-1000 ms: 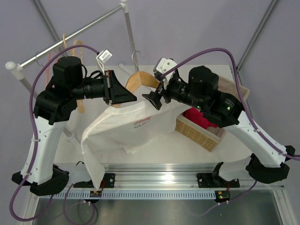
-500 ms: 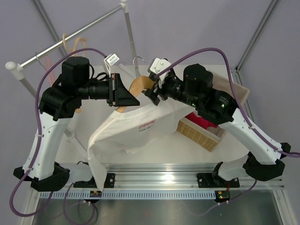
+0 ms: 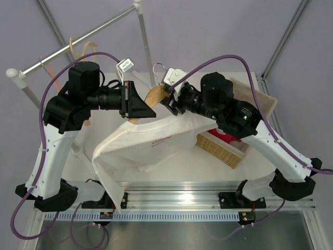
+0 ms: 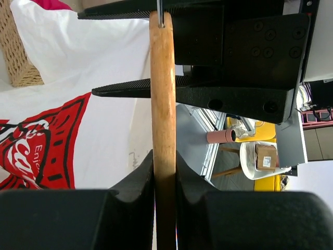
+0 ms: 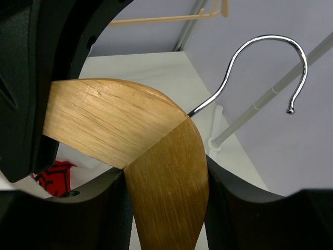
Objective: Remove the t-shirt from the hanger
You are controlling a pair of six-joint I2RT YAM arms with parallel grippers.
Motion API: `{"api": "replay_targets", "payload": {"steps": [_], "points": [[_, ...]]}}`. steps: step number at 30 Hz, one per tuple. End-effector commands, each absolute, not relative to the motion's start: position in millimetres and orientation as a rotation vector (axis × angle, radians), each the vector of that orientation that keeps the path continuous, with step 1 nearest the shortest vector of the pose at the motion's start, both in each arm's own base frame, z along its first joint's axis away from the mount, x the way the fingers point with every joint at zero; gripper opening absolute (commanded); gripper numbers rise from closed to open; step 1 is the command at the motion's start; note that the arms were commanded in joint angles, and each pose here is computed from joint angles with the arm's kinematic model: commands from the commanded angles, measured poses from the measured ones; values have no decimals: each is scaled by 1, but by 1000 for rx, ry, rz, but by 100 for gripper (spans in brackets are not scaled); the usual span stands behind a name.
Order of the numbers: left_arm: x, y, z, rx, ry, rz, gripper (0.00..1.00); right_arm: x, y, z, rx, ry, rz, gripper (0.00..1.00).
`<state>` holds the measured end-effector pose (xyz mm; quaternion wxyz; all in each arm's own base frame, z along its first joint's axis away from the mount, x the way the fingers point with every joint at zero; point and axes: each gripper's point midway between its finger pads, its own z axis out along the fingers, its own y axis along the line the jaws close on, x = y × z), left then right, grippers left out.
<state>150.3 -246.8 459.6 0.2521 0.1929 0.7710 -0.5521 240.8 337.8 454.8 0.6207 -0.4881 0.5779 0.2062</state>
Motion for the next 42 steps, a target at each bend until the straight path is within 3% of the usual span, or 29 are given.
{"api": "replay_targets", "payload": {"steps": [1,4,5,7,8,24,32,38,41,42], "points": [[130,-250,488,635,1988,-1596,1,249,322,493,-941,1277,443,0],[137,-252,494,625,1978,-1585,56,249,303,507,-858,1261,410,0],[138,-252,500,624,1955,-1572,82,246,293,519,-818,1236,407,0],[143,-254,506,627,1933,-1558,96,248,279,518,-770,1254,368,0],[146,-254,511,626,1914,-1548,99,244,266,523,-742,1250,356,0],[157,-246,554,662,1751,-1560,96,224,119,557,-342,1251,78,0],[138,-236,574,688,1628,-1520,94,229,107,569,-278,1241,8,0],[135,-234,571,666,1634,-1529,65,226,106,576,-254,1236,51,0],[136,-233,570,653,1630,-1510,32,224,106,578,-243,1237,74,0],[137,-232,570,650,1628,-1500,4,224,106,578,-239,1237,76,0]]}}
